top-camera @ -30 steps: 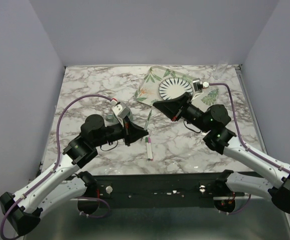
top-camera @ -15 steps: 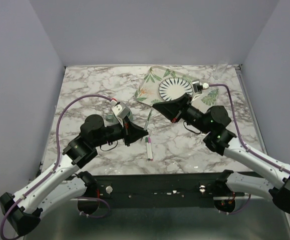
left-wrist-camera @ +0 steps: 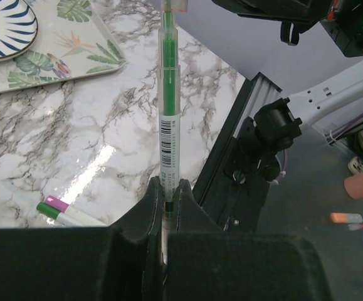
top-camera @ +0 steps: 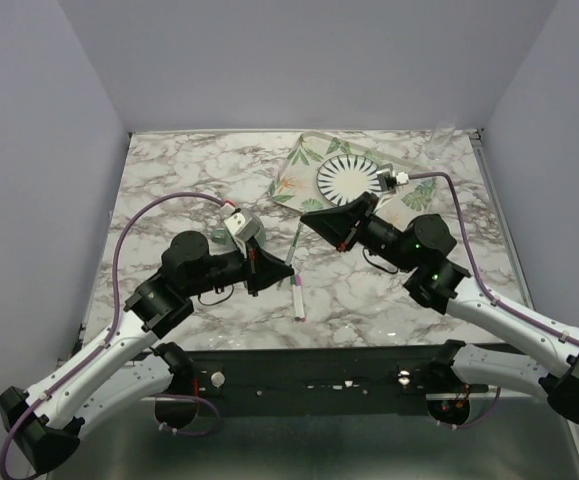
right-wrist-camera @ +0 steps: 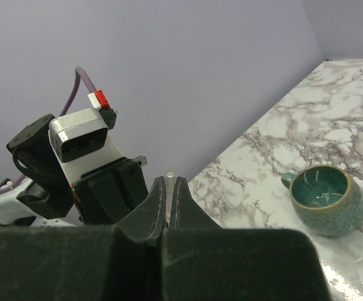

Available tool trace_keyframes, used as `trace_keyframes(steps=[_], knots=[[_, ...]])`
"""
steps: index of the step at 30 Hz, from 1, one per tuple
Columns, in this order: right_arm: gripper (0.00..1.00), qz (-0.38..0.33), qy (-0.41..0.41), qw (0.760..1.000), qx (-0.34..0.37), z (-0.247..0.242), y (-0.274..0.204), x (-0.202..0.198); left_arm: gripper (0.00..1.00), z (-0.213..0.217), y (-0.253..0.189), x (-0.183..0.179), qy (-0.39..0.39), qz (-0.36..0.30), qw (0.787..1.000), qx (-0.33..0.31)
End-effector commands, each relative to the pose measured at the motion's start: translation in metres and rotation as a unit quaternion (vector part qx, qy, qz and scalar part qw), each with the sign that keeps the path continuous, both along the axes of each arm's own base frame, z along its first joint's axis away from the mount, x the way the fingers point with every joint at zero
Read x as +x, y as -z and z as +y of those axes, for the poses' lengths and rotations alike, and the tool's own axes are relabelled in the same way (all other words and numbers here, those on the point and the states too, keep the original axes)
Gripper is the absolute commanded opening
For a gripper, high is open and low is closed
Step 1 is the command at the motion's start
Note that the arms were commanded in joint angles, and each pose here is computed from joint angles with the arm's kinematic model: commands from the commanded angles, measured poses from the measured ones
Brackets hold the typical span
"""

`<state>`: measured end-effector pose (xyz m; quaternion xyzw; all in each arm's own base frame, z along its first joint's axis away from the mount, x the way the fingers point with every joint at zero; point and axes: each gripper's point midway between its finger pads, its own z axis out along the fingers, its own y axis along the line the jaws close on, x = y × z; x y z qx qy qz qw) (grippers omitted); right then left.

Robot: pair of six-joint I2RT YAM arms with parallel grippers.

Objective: Insert the pens into the pen caps

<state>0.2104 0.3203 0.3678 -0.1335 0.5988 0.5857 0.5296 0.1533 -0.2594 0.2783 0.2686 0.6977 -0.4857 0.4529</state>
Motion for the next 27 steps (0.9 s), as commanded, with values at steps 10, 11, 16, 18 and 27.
trace_keyframes(steps=[10, 11, 16, 18, 27], knots=[[0.01, -0.008, 0.029, 0.995, -0.099, -0.002, 0.042, -0.005, 0.00, 0.005, -0.014, 0.009, -0.027, -0.036, 0.999, -0.017], [0.01, -0.012, 0.029, 0.995, -0.099, -0.003, 0.040, -0.005, 0.00, 0.005, -0.014, 0.009, -0.026, -0.036, 0.999, -0.018], [0.01, -0.013, 0.032, 0.995, -0.098, -0.004, 0.040, -0.005, 0.00, 0.005, -0.015, 0.009, -0.025, -0.037, 0.999, -0.020], [0.01, -0.012, 0.019, 0.996, -0.091, -0.001, 0.037, -0.009, 0.00, 0.006, -0.015, 0.010, -0.030, -0.037, 0.999, -0.019], [0.01, 0.034, -0.036, 0.997, -0.064, 0.013, 0.064, -0.029, 0.00, 0.009, -0.013, 0.017, -0.053, -0.038, 0.998, -0.017]])
